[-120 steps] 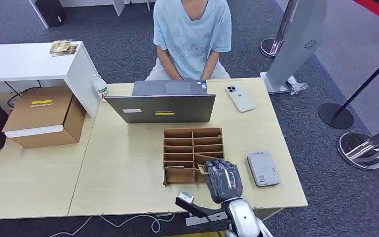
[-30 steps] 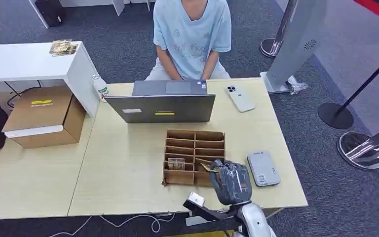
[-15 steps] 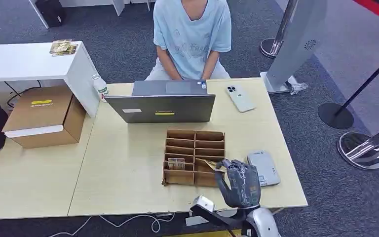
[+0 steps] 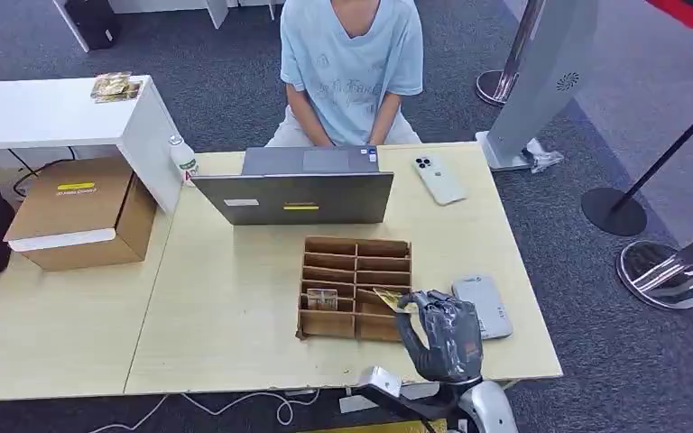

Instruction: Pass the card to the sensor for recognition and then transmit it.

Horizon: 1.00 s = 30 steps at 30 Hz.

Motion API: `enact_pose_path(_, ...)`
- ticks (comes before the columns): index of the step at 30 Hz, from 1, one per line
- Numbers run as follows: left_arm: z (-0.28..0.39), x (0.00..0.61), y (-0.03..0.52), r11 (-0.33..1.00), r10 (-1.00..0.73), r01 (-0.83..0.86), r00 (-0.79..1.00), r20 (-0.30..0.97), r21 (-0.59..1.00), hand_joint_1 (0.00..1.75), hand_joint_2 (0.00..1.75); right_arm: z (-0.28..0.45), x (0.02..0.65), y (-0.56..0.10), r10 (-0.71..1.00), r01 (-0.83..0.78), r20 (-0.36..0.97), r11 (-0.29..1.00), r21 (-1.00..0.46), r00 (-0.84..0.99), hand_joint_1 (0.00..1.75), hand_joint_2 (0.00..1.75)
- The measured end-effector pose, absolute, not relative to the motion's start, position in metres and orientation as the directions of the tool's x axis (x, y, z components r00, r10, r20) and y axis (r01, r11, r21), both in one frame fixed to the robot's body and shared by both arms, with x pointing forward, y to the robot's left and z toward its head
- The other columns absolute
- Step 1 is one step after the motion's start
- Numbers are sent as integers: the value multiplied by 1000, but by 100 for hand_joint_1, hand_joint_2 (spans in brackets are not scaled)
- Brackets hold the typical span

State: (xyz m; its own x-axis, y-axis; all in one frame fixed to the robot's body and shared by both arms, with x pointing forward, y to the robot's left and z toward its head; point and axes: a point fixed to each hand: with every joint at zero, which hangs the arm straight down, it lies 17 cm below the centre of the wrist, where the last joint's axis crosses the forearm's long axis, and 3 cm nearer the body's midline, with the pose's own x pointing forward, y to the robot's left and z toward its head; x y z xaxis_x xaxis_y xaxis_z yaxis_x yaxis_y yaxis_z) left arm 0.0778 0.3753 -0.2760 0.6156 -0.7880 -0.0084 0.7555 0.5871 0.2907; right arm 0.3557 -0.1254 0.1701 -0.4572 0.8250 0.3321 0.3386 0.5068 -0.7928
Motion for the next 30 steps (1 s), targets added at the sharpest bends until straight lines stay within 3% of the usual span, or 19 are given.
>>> enact_pose_path(10, -276, 77, 375, 589, -787, 754, 617, -8, 290, 0, 0, 177, 356, -117, 809, 345, 320, 520, -782, -493, 175, 175)
enact_pose_path(30, -276, 78, 374, 589, -788, 754, 616, -1, 290, 0, 0, 243, 370, -89, 775, 469, 159, 517, -716, -612, 175, 175)
